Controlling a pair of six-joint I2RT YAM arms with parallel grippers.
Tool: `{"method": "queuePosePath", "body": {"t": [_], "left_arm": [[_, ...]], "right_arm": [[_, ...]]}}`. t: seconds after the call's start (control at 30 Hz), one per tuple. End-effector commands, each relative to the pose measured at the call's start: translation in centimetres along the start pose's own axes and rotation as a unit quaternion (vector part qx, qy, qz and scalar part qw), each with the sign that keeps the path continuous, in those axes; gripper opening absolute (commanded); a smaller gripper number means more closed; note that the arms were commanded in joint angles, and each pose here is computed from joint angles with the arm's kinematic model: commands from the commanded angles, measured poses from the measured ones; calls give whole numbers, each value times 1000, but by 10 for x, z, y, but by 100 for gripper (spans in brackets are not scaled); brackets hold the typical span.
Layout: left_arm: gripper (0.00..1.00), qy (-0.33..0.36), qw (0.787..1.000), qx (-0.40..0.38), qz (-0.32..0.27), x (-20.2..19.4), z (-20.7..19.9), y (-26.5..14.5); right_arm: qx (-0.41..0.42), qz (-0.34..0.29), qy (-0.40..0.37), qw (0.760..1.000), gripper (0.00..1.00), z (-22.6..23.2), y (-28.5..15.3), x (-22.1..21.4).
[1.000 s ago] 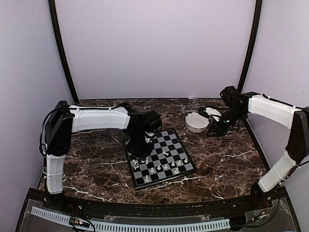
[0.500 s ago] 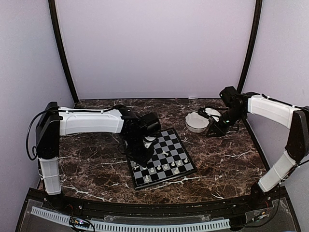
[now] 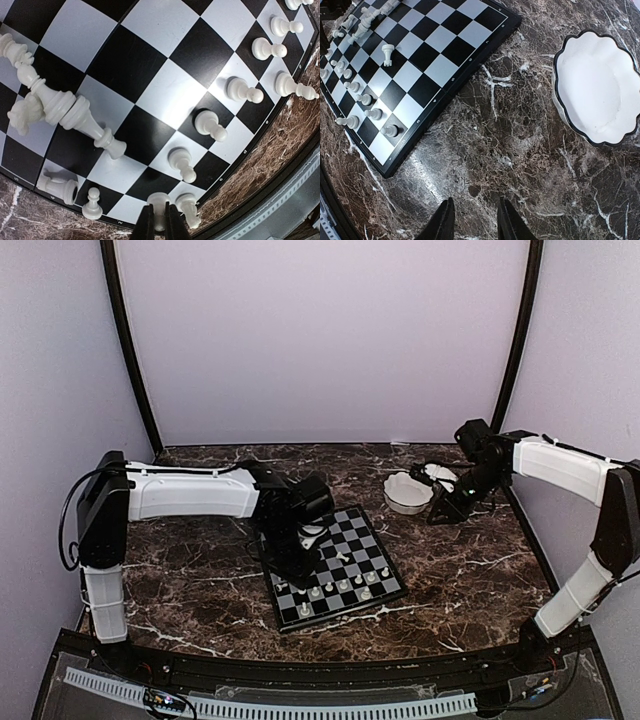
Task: Set up the chess pieces on the board
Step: Place the pawn on b2.
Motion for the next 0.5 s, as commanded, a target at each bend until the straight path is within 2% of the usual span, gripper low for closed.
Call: {"method": "queuePosePath", "body": {"t": [0.0, 0.47], "left_arm": [[0, 3, 1000, 6, 17, -5, 1, 4], [0, 5, 1000, 7, 29, -5, -1, 14]], "right_arm": [[-1, -1, -7, 1000, 31, 3, -2, 0], [-2, 1, -7, 1000, 31, 4, -2, -1]]}}
Point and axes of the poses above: each gripper's point midway between its finger pads, its own y axis out along the fingers, its own z axis along the line the jaws close on, x = y × z, the point moved 6 cm from there along -y, back along the fingers, and after that the axes turned 12 degrees about -y, right-handed, at the moved point
